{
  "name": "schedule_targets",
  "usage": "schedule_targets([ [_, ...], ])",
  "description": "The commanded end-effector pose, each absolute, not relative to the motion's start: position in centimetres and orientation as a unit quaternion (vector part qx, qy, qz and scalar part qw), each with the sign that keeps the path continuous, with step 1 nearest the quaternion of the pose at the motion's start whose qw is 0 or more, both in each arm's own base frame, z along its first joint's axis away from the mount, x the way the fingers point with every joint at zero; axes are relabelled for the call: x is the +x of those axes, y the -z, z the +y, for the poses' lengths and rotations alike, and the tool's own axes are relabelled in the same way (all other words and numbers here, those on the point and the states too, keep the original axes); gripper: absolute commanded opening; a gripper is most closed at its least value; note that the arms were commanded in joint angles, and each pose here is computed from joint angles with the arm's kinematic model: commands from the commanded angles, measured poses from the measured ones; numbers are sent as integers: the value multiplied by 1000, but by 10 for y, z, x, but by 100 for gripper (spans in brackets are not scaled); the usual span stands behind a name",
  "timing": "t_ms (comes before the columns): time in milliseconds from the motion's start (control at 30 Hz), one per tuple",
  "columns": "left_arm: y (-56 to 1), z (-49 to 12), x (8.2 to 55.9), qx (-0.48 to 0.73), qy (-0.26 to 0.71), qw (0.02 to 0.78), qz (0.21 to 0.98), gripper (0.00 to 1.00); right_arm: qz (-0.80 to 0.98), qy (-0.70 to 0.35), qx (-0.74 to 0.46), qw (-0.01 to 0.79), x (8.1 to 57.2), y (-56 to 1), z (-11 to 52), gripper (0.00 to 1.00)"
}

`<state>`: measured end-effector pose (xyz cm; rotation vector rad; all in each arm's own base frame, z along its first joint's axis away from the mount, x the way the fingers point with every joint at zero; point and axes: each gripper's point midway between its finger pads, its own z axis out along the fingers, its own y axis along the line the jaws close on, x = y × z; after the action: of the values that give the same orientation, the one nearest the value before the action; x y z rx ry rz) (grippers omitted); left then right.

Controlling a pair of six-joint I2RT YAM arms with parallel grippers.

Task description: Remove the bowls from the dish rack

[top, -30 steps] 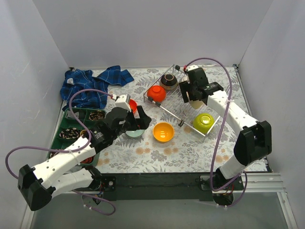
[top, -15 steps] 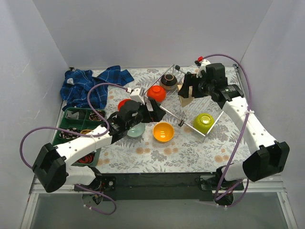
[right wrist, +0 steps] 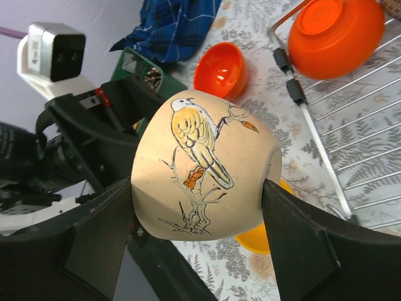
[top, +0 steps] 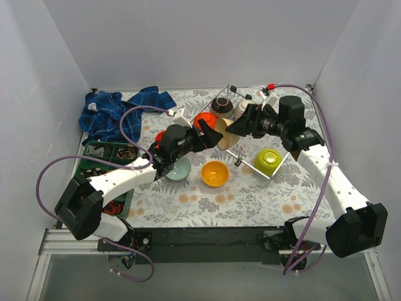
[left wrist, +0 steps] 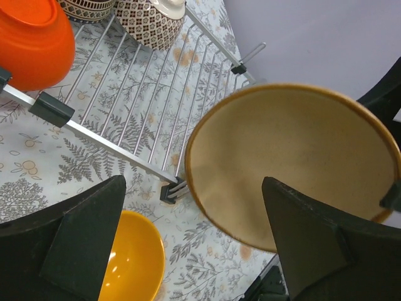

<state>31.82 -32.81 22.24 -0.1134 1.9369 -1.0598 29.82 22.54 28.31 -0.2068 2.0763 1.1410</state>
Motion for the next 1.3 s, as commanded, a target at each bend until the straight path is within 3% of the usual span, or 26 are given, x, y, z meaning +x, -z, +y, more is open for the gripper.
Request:
schedule_targets([
  [0,-244,-338,329,-69,477,446,754,86,736,-526,-114,410,285,-340,239,7],
  [300,-223,-329,329,-136,511,390,754,61,716,-573,-99,387,276,-336,243,8],
  [400,-222,-330,325,-134,527,380,749,47,717,-576,-95,381,274,-329,244,8],
  [567,-221,-328,320,-123,527,379,751,12,721,-576,-87,374,275,-320,242,11],
  [667,-222,-319,318,-117,515,391,754,0,722,-577,-89,370,275,-318,243,25],
  [700,-217,-315,318,-118,503,393,761,0,723,-578,-90,368,274,-317,243,33],
  [733,-215,-312,317,-115,496,397,764,0,724,-578,-92,365,274,-315,243,52],
  [833,-207,-294,318,-109,444,417,785,0,726,-580,-107,355,271,-307,244,78],
  [933,-204,-267,319,-98,374,448,806,0,734,-573,-113,345,269,-296,244,88],
  [1033,-202,-246,310,-71,314,457,829,0,752,-555,-119,334,269,-282,242,91],
  [1267,-179,-212,261,-33,245,383,890,0,813,-445,-129,352,291,-251,222,92],
])
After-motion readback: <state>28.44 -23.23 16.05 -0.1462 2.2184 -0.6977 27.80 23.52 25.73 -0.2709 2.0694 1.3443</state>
